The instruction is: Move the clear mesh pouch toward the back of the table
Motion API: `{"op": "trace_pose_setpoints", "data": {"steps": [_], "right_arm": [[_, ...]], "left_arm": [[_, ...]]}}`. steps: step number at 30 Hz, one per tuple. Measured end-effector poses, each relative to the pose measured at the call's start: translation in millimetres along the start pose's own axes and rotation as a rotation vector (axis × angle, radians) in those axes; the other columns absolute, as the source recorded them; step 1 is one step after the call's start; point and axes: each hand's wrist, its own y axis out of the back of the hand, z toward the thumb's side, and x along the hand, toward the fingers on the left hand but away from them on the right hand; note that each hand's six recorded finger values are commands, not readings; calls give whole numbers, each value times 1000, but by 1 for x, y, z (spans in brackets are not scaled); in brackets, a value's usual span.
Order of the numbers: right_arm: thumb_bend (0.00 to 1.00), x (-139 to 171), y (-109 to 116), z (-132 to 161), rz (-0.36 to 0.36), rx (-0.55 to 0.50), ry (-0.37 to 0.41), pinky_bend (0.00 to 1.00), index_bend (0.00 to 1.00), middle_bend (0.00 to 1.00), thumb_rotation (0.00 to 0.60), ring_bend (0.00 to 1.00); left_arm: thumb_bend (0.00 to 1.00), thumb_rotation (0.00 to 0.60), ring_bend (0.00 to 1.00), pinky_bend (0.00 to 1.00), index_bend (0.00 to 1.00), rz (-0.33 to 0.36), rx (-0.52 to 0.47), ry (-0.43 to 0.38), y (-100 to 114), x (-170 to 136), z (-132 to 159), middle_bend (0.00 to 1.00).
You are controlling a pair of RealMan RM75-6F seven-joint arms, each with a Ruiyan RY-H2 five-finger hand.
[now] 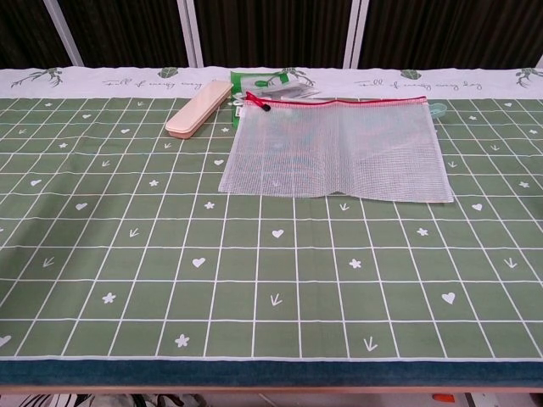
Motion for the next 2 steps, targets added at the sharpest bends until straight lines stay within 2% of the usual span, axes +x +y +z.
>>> {"op": "trace_pose_setpoints", "data": {"steps": [2], "right_arm": [[161, -1, 3, -2, -20, -11, -15, 203, 0, 0, 600, 0]], "left_arm": [[126, 600, 0, 0, 9, 4, -13, 9, 0, 0, -1, 0]]}}
